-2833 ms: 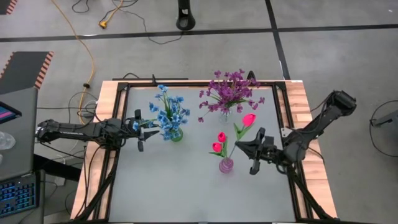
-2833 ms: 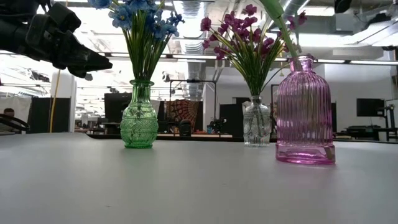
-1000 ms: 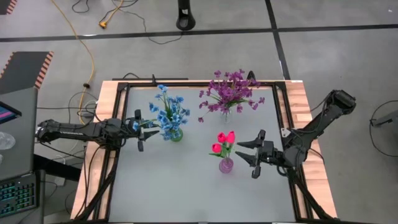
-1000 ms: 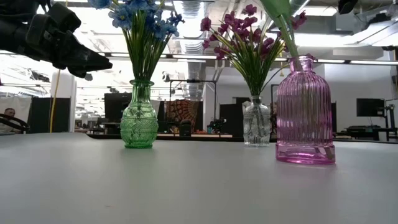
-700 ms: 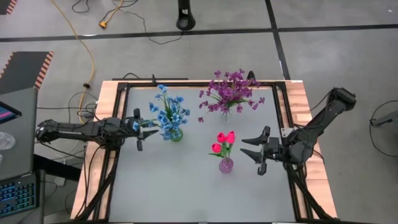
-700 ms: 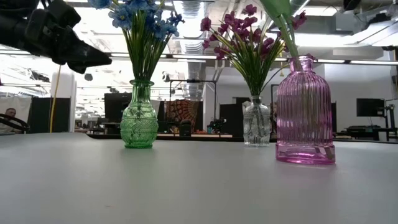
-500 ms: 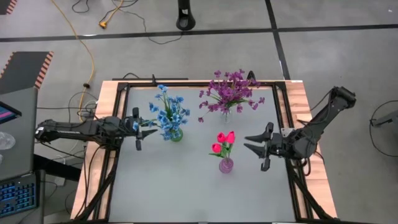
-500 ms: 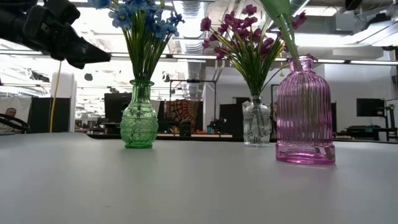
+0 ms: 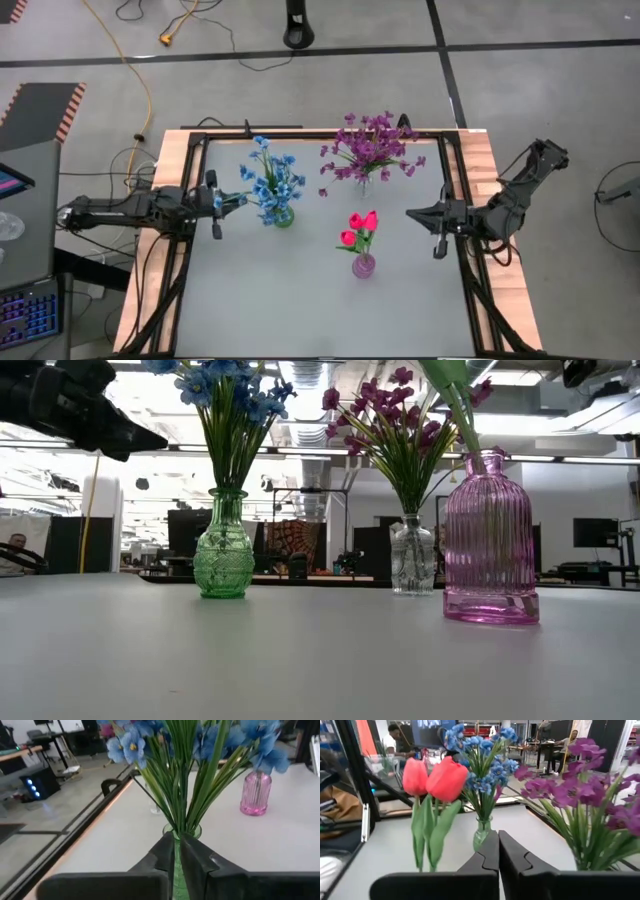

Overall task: Sort flowers into vase by color
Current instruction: Return to Home Position

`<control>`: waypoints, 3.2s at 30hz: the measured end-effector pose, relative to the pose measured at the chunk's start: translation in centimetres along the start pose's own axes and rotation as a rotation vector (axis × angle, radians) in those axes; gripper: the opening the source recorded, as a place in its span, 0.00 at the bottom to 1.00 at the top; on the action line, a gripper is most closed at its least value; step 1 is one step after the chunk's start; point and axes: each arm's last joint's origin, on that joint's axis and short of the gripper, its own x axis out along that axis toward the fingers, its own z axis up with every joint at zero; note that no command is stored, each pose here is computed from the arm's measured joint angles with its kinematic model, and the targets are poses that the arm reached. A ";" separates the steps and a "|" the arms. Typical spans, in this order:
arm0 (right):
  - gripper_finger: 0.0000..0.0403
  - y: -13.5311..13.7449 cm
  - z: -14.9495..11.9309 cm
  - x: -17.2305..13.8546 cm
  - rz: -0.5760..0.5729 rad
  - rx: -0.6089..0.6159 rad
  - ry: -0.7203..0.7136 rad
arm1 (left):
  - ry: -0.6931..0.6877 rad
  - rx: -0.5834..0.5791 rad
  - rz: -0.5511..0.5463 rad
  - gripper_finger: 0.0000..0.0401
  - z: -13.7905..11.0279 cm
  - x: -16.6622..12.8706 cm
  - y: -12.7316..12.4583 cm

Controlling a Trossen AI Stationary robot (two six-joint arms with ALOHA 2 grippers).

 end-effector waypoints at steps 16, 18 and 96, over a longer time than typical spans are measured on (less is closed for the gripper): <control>0.05 -3.6 -4.1 2.3 0.171 -0.008 0.108 | -0.124 -0.018 0.025 0.00 -2.2 -0.6 0.1; 0.05 -4.2 -4.5 2.4 0.161 0.000 0.108 | -0.130 -0.013 0.033 0.00 -2.2 -0.6 0.1; 0.06 -8.4 -12.3 1.0 0.144 -0.120 0.034 | -0.229 0.088 0.053 0.00 -4.0 0.8 -0.1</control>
